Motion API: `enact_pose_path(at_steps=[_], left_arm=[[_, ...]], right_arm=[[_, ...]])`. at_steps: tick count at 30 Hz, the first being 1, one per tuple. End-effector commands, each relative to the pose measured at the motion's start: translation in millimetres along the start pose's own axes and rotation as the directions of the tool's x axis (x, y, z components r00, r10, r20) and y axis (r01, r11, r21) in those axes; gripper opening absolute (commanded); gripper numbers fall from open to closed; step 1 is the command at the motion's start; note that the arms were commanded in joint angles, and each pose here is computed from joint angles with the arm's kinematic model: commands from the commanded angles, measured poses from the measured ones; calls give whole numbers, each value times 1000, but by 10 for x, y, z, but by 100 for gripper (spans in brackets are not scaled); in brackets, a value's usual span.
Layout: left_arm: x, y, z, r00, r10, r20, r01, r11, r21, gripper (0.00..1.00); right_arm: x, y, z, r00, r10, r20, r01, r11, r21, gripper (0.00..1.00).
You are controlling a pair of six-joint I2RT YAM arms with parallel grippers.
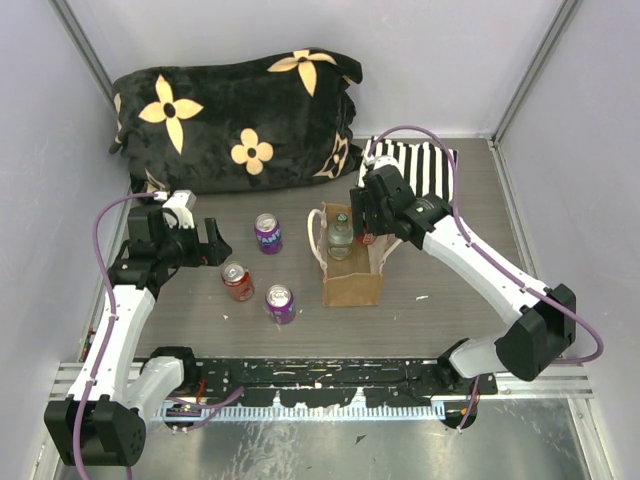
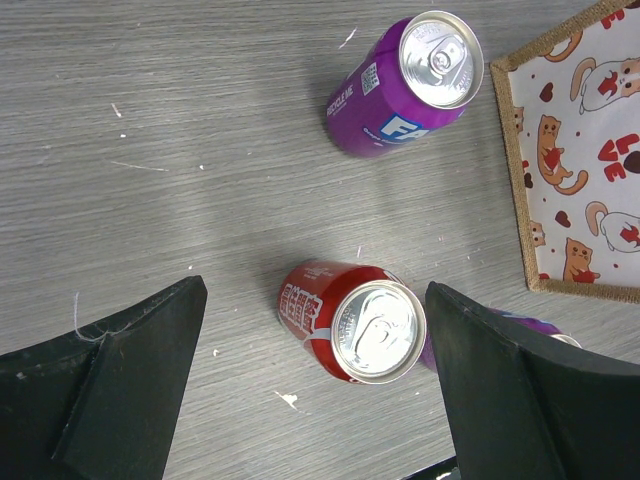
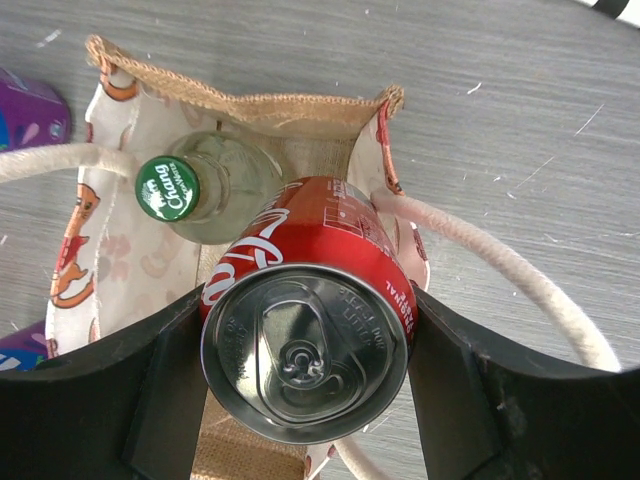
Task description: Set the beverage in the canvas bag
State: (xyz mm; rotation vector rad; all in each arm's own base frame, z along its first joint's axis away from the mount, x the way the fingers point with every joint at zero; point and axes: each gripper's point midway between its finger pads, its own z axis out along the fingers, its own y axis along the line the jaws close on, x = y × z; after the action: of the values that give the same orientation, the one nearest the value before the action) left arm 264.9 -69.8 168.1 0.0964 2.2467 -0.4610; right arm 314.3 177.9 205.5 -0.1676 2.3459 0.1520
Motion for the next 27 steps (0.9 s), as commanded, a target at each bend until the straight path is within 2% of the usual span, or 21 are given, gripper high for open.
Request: enact_pose_path(at_steps=[1,27], left_arm=[[-12,-42,-15,1000,3,11,-3,1000,19,98],[15,-34,2,1000,1,5,-2,1000,20,98]], right_arm=[[-281,121,61,994,27,105,-23,999,-39,1],[126,80,697,1000,-26,-7,26,999,35,1]])
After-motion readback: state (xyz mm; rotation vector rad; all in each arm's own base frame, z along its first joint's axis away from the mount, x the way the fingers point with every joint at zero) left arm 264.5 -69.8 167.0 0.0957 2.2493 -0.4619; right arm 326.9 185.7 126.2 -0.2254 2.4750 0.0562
